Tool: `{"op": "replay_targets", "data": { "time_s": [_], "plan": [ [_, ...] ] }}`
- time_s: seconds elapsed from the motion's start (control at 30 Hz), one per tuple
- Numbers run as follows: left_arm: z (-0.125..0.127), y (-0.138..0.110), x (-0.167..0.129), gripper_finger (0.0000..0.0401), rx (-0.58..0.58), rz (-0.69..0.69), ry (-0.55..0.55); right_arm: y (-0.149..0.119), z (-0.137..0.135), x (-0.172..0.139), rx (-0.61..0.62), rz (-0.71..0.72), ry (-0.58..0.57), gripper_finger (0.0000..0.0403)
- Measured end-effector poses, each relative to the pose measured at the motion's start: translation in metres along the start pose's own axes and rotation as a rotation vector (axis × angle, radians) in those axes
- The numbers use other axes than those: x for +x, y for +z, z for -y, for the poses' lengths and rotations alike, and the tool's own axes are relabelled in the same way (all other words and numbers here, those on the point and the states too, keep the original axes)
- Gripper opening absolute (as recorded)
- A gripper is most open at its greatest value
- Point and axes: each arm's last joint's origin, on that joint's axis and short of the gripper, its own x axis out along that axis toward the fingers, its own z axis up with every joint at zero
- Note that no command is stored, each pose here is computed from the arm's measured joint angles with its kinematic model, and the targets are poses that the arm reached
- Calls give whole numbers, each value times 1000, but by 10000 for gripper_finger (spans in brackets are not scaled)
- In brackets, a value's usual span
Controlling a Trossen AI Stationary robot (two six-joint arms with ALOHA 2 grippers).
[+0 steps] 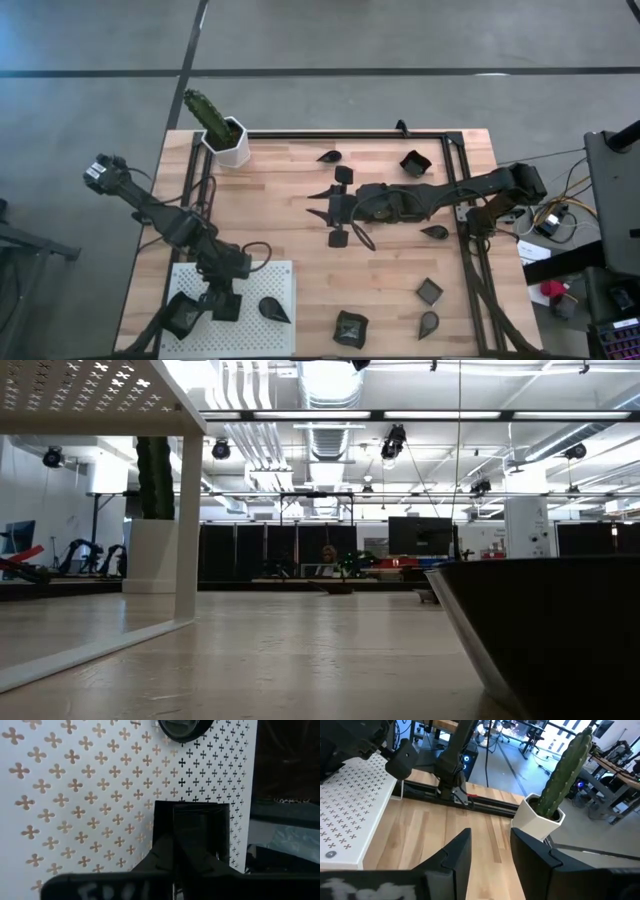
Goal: Pick & Place Mini shaped plates
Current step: Stack the square plate on top of the other square plate on the shelf
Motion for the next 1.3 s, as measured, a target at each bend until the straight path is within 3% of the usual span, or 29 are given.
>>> {"op": "replay_targets", "data": {
  "time_s": [0.37, 0.57, 0.87, 1.07, 1.3],
  "plan": [
    [-1, 1, -1, 63, 26, 15, 12, 0, 0, 0, 0, 0, 0, 135],
    [-5, 1, -11, 61, 62, 104, 89, 0, 0, 0, 39, -4, 1, 133],
    [-3, -12, -39, 61, 96, 203, 55, 0, 4, -10, 63, -43, 7, 119],
    [-6, -10, -47, 62, 186, 359, 197, 2, 6, -16, 61, -50, 8, 113],
    [-6, 3, -30, 60, 265, 344, 265, 5, 9, -21, 63, -44, 7, 105]
  ]
}}
